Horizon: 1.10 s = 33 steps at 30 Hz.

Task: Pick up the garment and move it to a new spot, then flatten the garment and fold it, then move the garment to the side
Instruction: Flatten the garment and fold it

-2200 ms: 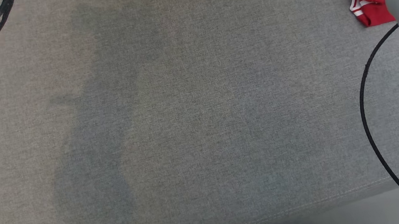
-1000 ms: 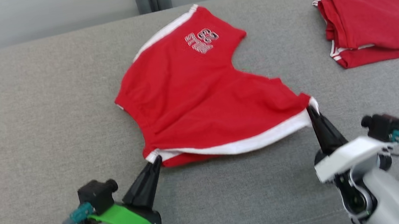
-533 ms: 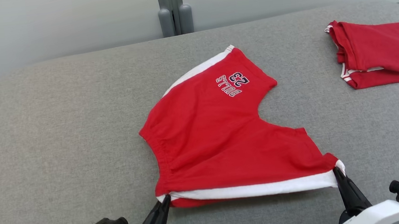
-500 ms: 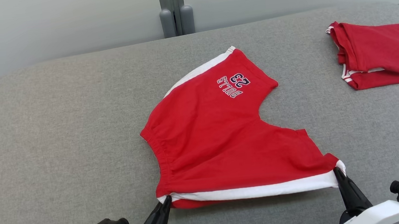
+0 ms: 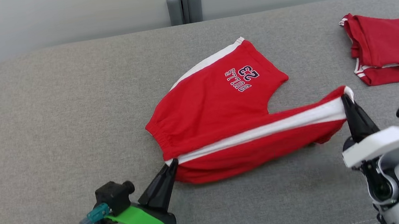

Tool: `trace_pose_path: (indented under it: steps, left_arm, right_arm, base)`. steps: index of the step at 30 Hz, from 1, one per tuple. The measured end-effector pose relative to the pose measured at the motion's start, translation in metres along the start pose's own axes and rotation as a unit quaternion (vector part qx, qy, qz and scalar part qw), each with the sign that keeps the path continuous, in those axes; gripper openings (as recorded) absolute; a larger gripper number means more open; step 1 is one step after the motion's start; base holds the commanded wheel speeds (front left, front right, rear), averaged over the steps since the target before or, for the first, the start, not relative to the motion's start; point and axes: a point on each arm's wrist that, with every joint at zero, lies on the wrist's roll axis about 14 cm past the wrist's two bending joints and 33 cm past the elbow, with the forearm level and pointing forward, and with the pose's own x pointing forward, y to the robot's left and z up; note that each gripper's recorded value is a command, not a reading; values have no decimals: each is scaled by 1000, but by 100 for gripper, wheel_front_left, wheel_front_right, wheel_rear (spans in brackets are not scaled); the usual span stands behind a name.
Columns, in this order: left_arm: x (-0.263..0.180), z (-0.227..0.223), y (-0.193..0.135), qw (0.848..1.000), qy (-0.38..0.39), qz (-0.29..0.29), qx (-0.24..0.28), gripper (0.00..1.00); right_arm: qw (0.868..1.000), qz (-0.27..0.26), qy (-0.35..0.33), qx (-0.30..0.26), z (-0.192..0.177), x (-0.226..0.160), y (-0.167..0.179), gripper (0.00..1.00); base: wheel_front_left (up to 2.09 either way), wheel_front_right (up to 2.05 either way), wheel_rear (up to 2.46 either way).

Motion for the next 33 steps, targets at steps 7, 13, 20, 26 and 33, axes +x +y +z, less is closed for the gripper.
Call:
trace_pose_path:
  steps: [7, 13, 20, 26, 33]
  left_arm:
    - [29, 26, 16, 1000, -22, 7, 15, 0]
    - [56, 37, 33, 999, -29, 23, 1, 0]
    - [85, 43, 60, 999, -21, 45, -5, 0]
    - [93, 30, 81, 998, 2, 65, -3, 0]
    - [88, 24, 102, 996, 11, 92, 6, 100]
  right_arm:
    - [998, 40, 12, -55, 17, 74, 23, 0]
    - [994, 36, 53, -83, 6, 132, 25, 0]
    - [988, 43, 89, -118, -18, 188, 34, 0]
    - [982, 50, 117, -137, -51, 216, 38, 0]
    - [979, 61, 137, -136, -82, 227, 46, 100]
  base:
    - [0, 0, 0]
    - [0, 0, 0]
    - [0, 0, 0]
    - [0, 0, 0]
    - [0, 0, 0]
